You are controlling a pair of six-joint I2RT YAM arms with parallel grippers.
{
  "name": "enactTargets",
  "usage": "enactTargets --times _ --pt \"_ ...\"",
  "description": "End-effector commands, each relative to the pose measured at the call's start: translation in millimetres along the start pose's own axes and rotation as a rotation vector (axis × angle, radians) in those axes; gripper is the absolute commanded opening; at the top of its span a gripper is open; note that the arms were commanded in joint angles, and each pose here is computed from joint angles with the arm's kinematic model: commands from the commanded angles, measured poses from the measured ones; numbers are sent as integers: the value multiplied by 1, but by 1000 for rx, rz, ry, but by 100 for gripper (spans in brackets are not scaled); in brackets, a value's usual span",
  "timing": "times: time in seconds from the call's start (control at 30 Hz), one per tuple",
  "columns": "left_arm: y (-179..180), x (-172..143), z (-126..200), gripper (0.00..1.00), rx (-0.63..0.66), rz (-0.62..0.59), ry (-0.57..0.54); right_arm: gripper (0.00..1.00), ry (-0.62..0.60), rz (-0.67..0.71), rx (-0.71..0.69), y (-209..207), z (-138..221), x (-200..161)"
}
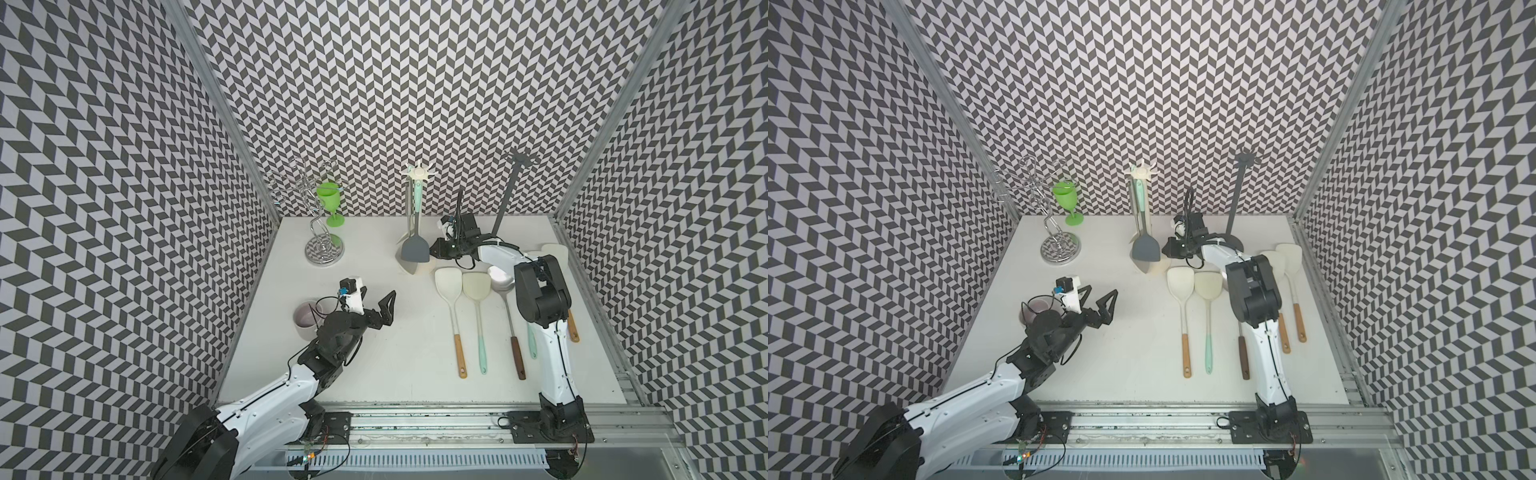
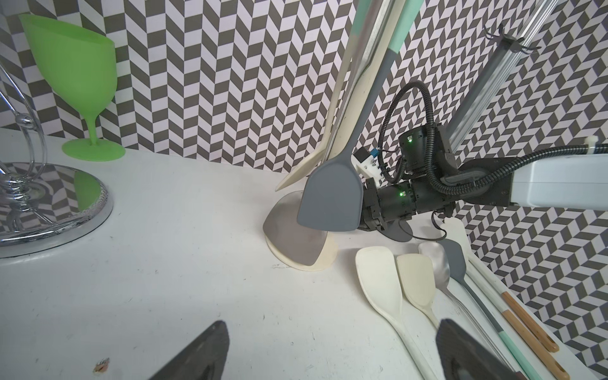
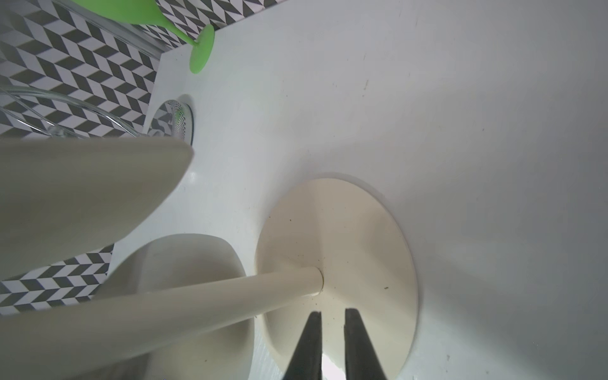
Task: Take the spatula off the kitchen utensil rack
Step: Adjust the spatula on the rack.
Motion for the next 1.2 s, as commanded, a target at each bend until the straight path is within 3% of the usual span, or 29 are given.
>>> enactTargets --times 0.0,0.4,1.17 --pt "-7 17 -3 100 -28 3 -49 13 33 28 37 8 -7 -6" --pt "-6 19 -1 100 -28 5 -59 14 109 32 69 16 -37 -19" --pt "-6 27 7 100 -25 5 -96 16 71 -24 180 32 -90 -10"
Point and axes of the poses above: each gripper's point midway between its finger pads, its own z axis back along the fingers, its own y axis along the line the jaws close on, x = y × z, the point moved 6 cm from there along z, back along the fingers
